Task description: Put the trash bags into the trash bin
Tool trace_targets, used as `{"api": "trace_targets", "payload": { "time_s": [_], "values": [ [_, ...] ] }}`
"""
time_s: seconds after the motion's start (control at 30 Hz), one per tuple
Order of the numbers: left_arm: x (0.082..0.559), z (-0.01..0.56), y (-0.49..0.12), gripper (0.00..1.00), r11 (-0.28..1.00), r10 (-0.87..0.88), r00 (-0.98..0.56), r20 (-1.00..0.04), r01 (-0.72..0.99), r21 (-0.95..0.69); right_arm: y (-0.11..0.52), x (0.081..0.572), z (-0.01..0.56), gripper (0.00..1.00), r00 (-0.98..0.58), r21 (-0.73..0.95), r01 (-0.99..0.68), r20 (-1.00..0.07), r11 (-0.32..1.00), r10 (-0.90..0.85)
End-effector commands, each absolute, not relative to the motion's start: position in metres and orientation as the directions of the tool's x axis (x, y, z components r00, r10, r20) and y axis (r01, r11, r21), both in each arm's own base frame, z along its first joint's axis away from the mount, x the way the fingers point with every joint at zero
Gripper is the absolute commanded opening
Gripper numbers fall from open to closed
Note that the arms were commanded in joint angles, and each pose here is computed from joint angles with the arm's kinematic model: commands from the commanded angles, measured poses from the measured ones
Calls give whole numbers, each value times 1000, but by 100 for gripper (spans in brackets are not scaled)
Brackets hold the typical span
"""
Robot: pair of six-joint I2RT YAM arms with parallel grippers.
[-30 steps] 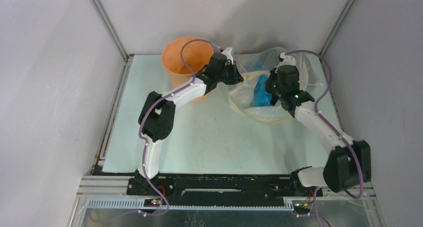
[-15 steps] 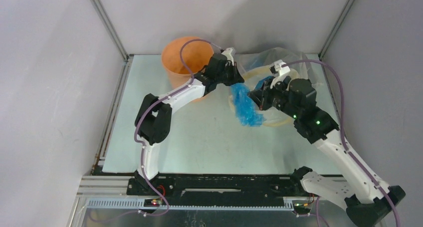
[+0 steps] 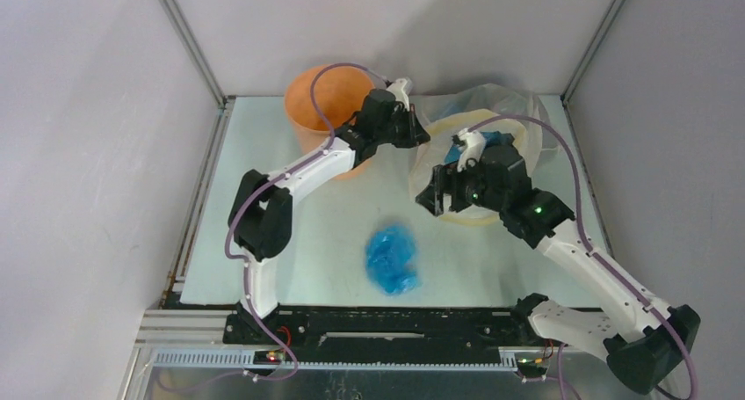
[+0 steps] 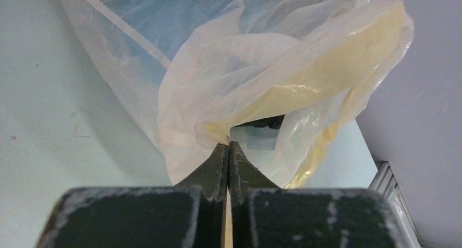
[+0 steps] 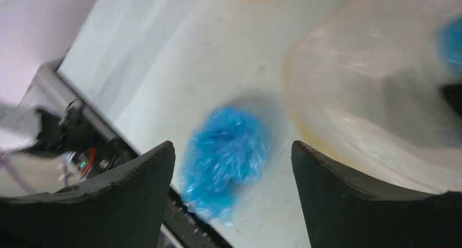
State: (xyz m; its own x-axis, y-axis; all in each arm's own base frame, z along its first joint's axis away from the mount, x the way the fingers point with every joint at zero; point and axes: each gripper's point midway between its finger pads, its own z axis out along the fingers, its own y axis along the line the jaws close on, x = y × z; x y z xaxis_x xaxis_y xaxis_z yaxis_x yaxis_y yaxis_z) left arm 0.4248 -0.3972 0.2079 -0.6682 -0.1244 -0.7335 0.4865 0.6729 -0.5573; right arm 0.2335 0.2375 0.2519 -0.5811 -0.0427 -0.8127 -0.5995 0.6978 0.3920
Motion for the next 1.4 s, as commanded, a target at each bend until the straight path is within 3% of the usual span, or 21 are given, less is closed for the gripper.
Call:
{"api": "trace_targets", "payload": {
  "time_s": [0.0, 0.13, 0.3, 0.57, 0.6, 0.77, 0.8, 0.83, 0.97, 1.03, 1.17, 1.27, 1.37],
  "values": [
    [408, 253, -399, 2, 605, -146, -638, -756, 547, -578, 178, 270, 249, 84, -561, 371, -373, -820, 851, 112],
    [395, 273, -400, 2, 560, -154, -640, -753, 571, -600, 148, 282, 234, 91, -541, 330, -273, -829, 904, 140],
    [382, 297, -405, 2, 506, -171, -640, -749, 596, -624, 177, 278, 210, 93, -493, 206, -389, -870, 898, -13],
    [370, 307, -409, 2, 463, -196, -666, -720, 584, -666, 208, 308, 200, 89, -443, 188, -373, -896, 908, 3],
    [370, 310, -407, 2, 462, -205, -662, -721, 584, -667, 212, 314, 198, 83, -439, 194, -373, -898, 907, 11],
    [366, 317, -402, 8, 464, -216, -651, -728, 587, -663, 215, 338, 200, 24, -456, 317, -364, -881, 876, 130],
    [365, 319, -400, 13, 465, -218, -647, -731, 590, -661, 212, 341, 202, 9, -458, 341, -367, -876, 866, 151],
    [363, 320, -398, 24, 466, -215, -642, -736, 595, -655, 206, 345, 205, 0, -457, 361, -348, -871, 865, 179],
    [352, 323, -377, 71, 516, -208, -579, -789, 620, -591, 152, 362, 214, 0, -450, 426, -238, -845, 873, 290],
    [347, 320, -357, 85, 573, -212, -536, -817, 609, -549, 117, 371, 223, 0, -419, 457, -164, -834, 874, 358],
    [330, 292, -322, 99, 672, -182, -513, -839, 558, -487, 36, 386, 227, 0, -356, 493, 66, -801, 867, 482],
    [311, 267, -298, 100, 745, -135, -504, -853, 516, -423, -26, 390, 225, 0, -288, 528, 291, -747, 798, 599],
    [296, 235, -273, 100, 817, -88, -505, -859, 456, -352, -53, 388, 231, 0, -231, 533, 347, -749, 772, 621]
  ]
}}
